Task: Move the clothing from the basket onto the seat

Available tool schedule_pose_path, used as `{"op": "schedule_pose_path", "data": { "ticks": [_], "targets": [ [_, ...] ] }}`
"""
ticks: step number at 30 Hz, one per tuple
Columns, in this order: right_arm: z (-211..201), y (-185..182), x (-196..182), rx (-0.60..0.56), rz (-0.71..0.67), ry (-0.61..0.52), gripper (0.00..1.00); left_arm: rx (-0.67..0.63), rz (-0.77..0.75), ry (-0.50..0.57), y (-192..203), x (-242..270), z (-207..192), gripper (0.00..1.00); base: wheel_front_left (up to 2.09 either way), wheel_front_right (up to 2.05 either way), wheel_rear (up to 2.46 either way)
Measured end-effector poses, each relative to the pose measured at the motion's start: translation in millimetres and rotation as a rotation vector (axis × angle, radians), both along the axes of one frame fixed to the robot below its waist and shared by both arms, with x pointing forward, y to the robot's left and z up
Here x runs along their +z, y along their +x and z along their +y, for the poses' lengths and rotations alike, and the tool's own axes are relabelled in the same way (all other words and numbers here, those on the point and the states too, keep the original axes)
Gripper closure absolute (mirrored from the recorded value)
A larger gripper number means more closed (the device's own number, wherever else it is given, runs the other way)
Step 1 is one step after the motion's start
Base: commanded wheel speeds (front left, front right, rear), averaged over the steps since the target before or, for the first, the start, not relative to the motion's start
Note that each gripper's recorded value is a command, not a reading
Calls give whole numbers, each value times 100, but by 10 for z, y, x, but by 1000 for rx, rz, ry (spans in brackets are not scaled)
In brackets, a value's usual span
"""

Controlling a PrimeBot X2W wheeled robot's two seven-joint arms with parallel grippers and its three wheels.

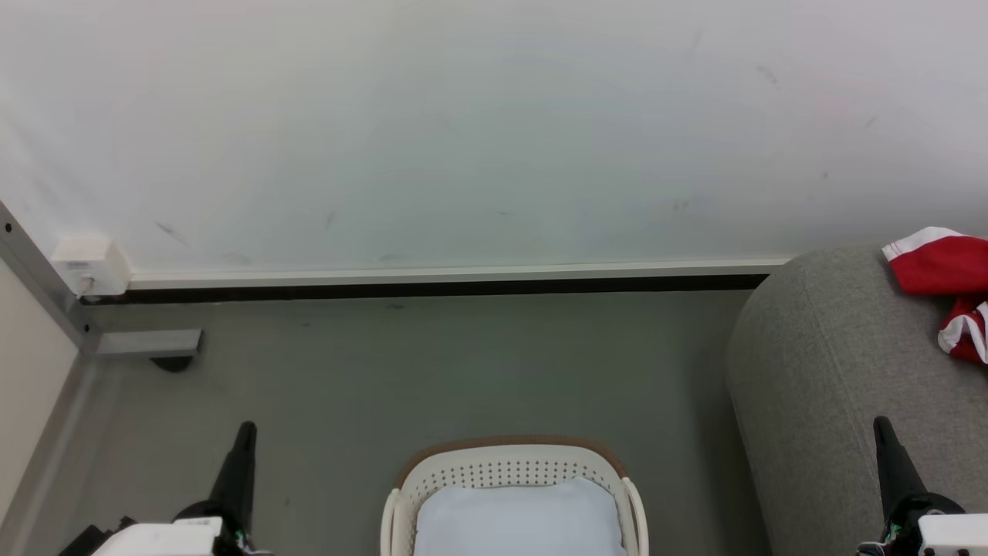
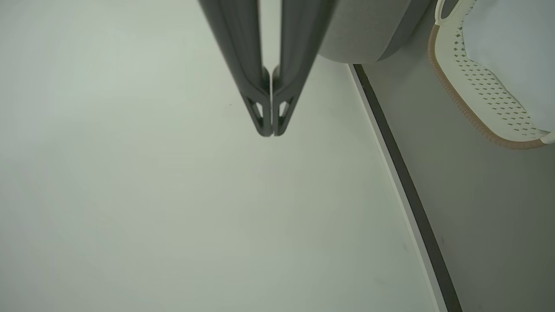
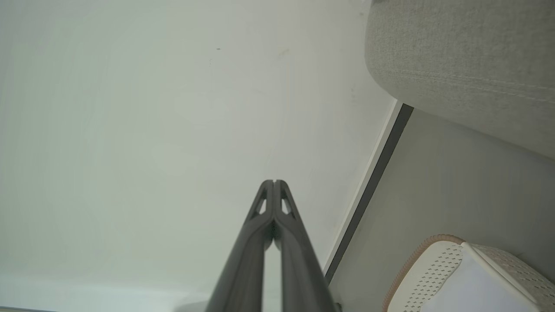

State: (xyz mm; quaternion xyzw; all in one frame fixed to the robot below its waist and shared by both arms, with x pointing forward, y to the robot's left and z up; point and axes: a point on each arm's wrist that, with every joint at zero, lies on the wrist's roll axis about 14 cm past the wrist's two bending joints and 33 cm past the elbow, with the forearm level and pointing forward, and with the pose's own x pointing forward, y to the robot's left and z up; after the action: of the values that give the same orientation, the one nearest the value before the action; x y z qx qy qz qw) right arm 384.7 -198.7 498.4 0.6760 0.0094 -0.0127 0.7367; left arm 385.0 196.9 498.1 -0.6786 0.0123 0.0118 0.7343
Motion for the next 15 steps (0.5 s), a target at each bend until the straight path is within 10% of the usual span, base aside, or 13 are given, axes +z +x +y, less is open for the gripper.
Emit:
{"op": "schedule_pose_path", "data": {
  "ticks": [15],
  "targets": [
    [1,25,50,5,-21,93,100,0,-21,-80,28,55,17,100,0,0,0]
  ]
}}
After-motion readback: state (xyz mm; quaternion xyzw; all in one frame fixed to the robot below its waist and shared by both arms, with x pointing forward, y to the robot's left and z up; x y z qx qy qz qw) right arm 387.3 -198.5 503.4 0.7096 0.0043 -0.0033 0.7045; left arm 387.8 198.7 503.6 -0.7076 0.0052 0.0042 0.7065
